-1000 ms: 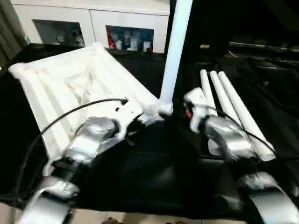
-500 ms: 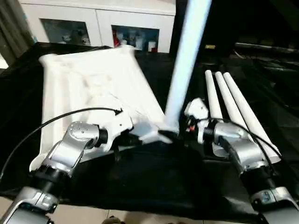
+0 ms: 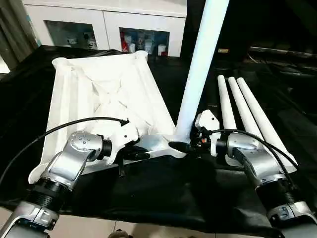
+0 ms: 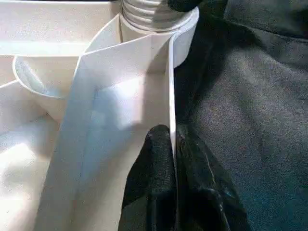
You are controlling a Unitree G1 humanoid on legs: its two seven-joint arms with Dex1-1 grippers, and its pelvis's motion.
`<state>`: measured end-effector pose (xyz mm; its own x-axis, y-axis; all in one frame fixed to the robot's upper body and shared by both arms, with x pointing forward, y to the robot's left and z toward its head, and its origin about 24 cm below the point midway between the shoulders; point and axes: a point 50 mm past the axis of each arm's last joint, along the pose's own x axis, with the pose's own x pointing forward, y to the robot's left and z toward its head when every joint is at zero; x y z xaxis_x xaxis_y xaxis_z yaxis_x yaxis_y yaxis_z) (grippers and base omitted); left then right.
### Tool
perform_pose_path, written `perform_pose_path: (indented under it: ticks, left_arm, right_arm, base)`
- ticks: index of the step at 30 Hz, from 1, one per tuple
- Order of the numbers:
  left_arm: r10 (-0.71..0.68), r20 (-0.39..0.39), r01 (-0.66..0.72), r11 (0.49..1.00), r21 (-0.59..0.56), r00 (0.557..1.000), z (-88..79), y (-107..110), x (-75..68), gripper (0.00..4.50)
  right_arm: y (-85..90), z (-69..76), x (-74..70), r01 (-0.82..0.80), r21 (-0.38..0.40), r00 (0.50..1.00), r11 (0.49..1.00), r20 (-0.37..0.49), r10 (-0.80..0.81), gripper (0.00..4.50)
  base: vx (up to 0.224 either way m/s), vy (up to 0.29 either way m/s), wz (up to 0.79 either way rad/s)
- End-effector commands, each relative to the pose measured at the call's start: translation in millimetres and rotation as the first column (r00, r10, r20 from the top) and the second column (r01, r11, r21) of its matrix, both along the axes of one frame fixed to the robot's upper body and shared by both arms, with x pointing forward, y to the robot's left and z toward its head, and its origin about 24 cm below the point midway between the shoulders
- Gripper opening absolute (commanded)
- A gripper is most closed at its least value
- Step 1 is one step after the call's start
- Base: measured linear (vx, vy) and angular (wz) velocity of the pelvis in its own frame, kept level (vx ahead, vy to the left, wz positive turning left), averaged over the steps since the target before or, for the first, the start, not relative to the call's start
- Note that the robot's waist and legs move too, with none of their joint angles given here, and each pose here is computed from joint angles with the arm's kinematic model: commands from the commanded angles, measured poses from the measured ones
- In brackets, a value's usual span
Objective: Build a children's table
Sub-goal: Rotate leg to tighten
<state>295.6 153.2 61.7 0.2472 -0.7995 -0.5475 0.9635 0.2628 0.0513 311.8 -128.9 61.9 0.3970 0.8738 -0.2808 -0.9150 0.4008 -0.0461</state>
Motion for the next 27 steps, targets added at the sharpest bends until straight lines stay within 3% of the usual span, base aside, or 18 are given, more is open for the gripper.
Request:
perform_pose_path:
  ticks: [1, 8, 13, 16, 17, 18, 20, 23, 27]
  left_arm:
    - [-0.038, 0.073, 0.044, 0.996, -0.078, 0.997, 18.9, -9.0, 2.5, 0.00]
    - [-0.030, 0.065, 0.035, 0.996, -0.077, 0.997, 17.1, -8.0, 2.3, 0.00]
    - [0.032, 0.055, -0.027, 0.996, -0.084, 0.998, 13.6, -8.3, 5.8, 0.00]
    - [0.153, 0.061, -0.149, 0.987, -0.060, 0.986, 6.5, -11.4, 16.5, 0.00]
    - [0.259, 0.049, -0.255, 0.964, -0.076, 0.965, 3.1, -21.3, 25.6, 0.00]
    - [0.259, 0.049, -0.255, 0.964, -0.076, 0.965, 3.1, -21.3, 25.6, 0.00]
    - [0.325, 0.049, -0.322, 0.945, -0.062, 0.944, 0.6, -29.9, 30.9, 0.00]
    - [0.468, 0.045, -0.465, 0.883, -0.061, 0.882, -1.9, -45.8, 40.6, 0.00]
    - [0.497, 0.045, -0.493, 0.867, -0.070, 0.867, -2.5, -65.4, 42.5, 0.00]
  right_arm:
    - [1.2, -5.1, -2.3, -0.020, -0.036, 1.000, 0.999, -0.014, 0.019, 2.75]
    - [1.4, -17.6, -4.7, 0.005, -0.047, 0.999, 0.999, -0.049, -0.007, 2.63]
    - [-1.0, -29.6, 4.5, 0.197, -0.009, 0.975, 0.980, -0.099, -0.197, 2.63]
    - [-1.2, -43.1, 13.8, 0.388, -0.028, 0.909, 0.921, -0.151, -0.388, 2.62]
    - [1.3, -53.5, 21.6, 0.544, -0.074, 0.816, 0.836, -0.188, -0.547, 2.62]
    - [1.3, -53.5, 21.6, 0.544, -0.074, 0.816, 0.836, -0.188, -0.547, 2.62]
    - [4.2, -57.6, 26.4, 0.619, -0.125, 0.757, 0.775, -0.170, -0.631, 2.62]
    - [14.2, -60.0, 32.7, 0.700, -0.178, 0.675, 0.692, -0.153, -0.722, 2.62]
    - [28.5, -55.8, 38.8, 0.733, -0.180, 0.638, 0.656, -0.154, -0.755, 2.62]
  base:
    - [0.000, 0.000, 0.00]
    - [0.000, 0.000, 0.00]
    - [0.000, 0.000, 0.00]
    - [0.000, 0.000, 0.00]
    - [0.000, 0.000, 0.00]
    - [0.000, 0.000, 0.00]
    - [0.000, 0.000, 0.00]
    - [0.000, 0.000, 0.00]
    - [0.000, 0.000, 0.00]
